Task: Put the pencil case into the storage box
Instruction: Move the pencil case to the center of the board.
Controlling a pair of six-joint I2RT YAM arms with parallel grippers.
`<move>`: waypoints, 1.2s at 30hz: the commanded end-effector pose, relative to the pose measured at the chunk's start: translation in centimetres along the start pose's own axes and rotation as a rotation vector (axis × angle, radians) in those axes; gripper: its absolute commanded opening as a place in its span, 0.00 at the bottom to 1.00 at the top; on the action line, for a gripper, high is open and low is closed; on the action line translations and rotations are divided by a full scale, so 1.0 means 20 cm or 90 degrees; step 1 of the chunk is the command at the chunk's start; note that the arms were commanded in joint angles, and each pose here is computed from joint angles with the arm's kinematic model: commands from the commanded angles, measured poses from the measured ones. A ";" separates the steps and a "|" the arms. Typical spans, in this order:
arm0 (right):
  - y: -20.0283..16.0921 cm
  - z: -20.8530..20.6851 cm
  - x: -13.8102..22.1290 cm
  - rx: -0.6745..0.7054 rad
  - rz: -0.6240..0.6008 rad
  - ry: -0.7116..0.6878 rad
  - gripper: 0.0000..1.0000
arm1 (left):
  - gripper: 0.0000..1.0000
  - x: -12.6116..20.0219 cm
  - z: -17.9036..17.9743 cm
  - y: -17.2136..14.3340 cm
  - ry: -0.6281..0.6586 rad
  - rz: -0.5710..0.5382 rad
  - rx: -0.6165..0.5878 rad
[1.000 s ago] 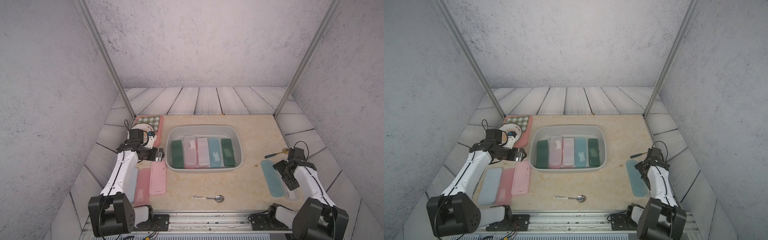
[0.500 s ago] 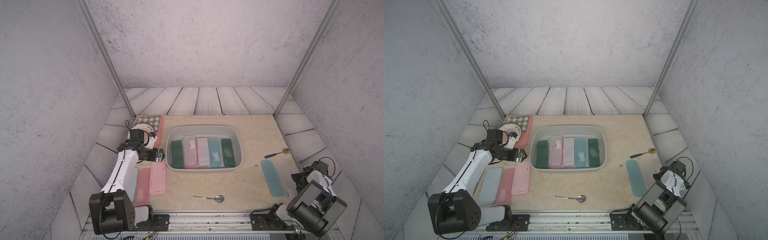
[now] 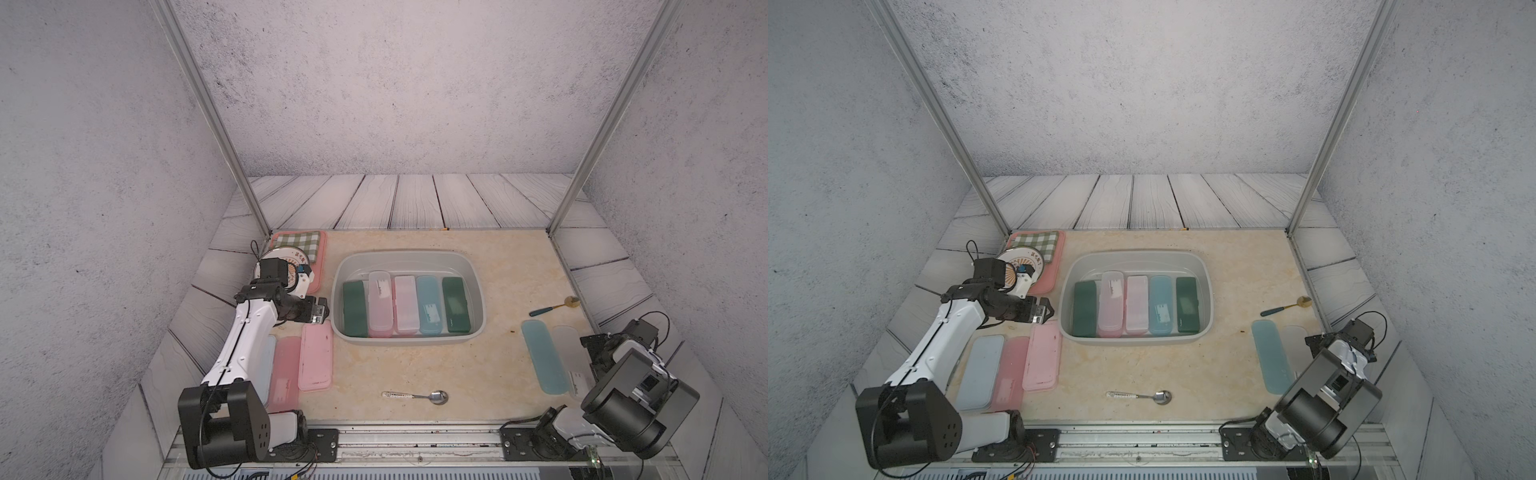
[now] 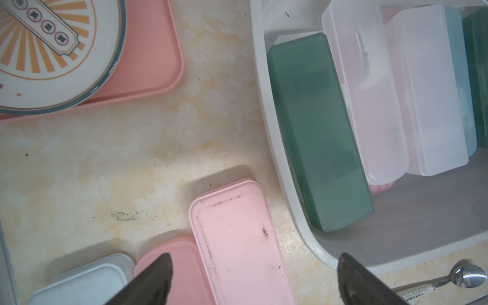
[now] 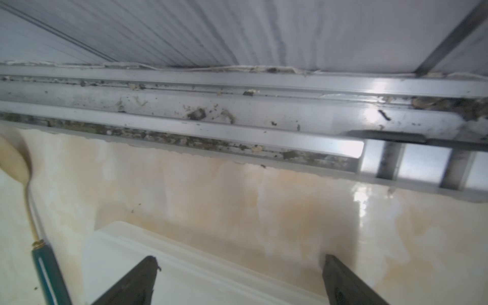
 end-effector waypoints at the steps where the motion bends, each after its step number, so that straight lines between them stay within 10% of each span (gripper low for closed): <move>1: -0.08 0.00 0.03 0.016 0.037 0.021 0.99 | 0.98 0.00 0.02 0.00 0.006 0.001 0.003; 14: -0.48 -0.03 0.07 0.123 0.138 -0.012 0.99 | 0.98 -0.01 0.02 0.00 0.002 0.004 0.002; 36: -0.61 0.03 0.07 0.296 0.183 -0.196 0.99 | 0.98 0.01 0.00 0.00 -0.013 0.009 -0.005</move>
Point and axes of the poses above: each gripper's point midway between its finger pads, its own x axis back along the fingers, its own z axis along the line the jaws close on, y = z × x, the point moved 7 cm from there along x, back along the fingers
